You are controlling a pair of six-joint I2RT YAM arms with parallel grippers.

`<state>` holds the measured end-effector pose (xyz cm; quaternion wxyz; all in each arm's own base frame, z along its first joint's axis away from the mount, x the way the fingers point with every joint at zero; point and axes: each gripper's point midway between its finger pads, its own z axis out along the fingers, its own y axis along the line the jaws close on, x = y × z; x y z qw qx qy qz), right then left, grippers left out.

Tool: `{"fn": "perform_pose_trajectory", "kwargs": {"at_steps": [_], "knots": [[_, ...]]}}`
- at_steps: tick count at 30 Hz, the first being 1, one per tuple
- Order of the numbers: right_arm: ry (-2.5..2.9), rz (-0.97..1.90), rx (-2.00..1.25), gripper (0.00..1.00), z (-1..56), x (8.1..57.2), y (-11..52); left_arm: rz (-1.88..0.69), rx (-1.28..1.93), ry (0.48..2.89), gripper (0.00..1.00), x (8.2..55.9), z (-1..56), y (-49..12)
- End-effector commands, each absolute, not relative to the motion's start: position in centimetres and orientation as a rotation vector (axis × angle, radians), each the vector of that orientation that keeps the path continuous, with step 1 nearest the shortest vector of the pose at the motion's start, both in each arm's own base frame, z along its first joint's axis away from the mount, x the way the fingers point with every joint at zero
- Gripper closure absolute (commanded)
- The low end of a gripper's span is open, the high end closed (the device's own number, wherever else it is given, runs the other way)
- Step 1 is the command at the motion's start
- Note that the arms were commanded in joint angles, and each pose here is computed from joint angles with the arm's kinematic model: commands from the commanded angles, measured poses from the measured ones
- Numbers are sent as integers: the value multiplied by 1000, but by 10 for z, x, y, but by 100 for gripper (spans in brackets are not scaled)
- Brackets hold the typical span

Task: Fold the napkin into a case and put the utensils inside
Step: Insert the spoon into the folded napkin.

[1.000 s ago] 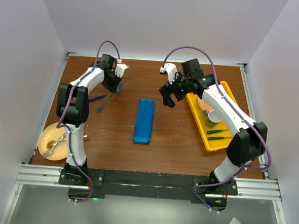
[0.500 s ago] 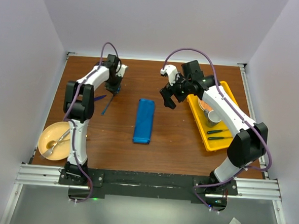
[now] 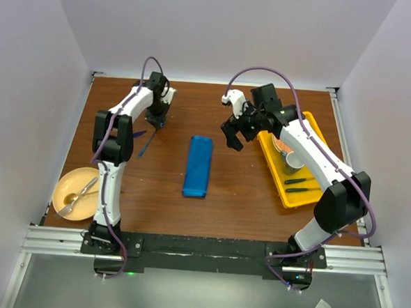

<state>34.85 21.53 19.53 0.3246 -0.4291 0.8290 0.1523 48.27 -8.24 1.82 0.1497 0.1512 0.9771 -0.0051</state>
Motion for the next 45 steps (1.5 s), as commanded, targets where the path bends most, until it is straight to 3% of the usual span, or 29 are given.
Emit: {"fn": "perform_pose_trajectory", "kwargs": {"at_steps": [1, 8, 13, 28, 45], "knots": [[2126, 393, -1110, 2, 212, 345, 213, -42, 248, 2852, 100, 482, -5, -88], [2137, 402, -1095, 2, 208, 331, 207, -267, -16, 2419, 100, 541, 145, -123], [2157, 355, -1079, 2, 202, 323, 194, -341, -68, 2349, 100, 532, 177, -163], [2161, 305, -1061, 2, 205, 302, 173, -282, -4, 2392, 100, 474, 141, -255], [2164, 295, -1025, 2, 209, 294, 159, -183, -47, 2510, 100, 442, 81, -245]]}}
